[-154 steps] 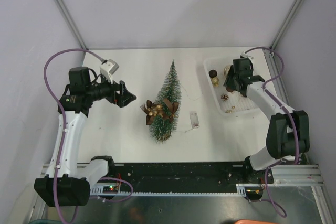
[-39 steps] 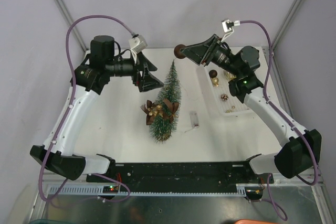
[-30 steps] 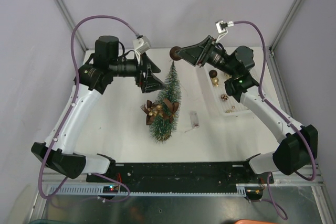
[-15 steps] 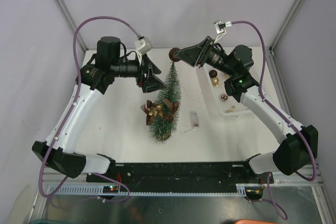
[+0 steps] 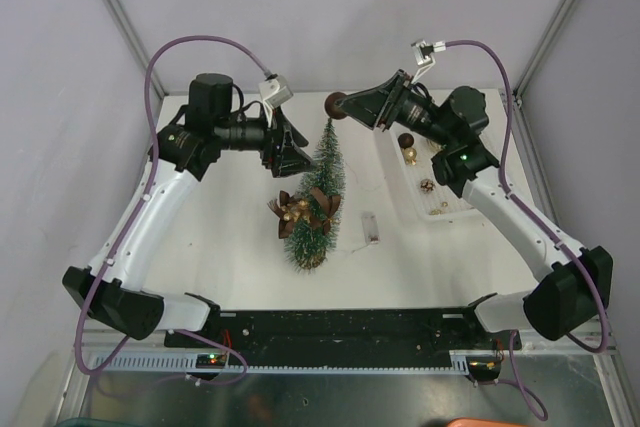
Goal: Decorate the small christmas tree
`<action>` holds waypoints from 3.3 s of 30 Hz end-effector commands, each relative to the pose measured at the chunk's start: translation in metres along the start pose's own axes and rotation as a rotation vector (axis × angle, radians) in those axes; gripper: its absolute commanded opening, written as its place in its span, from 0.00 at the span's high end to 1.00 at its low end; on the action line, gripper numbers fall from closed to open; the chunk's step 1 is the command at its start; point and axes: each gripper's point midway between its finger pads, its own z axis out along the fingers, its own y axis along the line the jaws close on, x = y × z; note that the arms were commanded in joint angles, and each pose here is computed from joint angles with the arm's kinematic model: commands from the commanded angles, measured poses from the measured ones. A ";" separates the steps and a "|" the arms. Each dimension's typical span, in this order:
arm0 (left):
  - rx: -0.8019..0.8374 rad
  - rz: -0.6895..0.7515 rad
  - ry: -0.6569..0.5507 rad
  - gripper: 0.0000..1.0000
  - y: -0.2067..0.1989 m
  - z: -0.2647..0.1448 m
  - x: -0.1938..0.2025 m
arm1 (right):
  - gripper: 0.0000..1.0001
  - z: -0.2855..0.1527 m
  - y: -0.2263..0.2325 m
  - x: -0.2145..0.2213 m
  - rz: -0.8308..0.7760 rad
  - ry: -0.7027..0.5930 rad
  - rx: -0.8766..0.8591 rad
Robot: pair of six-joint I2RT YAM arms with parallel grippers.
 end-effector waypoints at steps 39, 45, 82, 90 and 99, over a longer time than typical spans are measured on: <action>0.013 0.067 -0.021 0.58 -0.007 -0.001 -0.002 | 0.68 -0.006 0.007 -0.008 -0.036 -0.035 -0.028; 0.001 0.073 -0.022 0.75 -0.007 -0.003 -0.002 | 0.69 -0.005 0.003 -0.006 -0.031 -0.029 -0.024; -0.009 0.070 -0.023 1.00 -0.009 -0.006 0.000 | 0.71 -0.002 -0.008 -0.019 -0.059 -0.072 0.010; -0.006 0.069 -0.026 1.00 -0.010 -0.006 -0.002 | 0.71 0.003 -0.014 -0.018 -0.055 -0.071 0.017; -0.008 0.069 -0.023 1.00 -0.008 -0.005 -0.001 | 0.71 0.000 0.009 -0.023 -0.064 -0.080 -0.029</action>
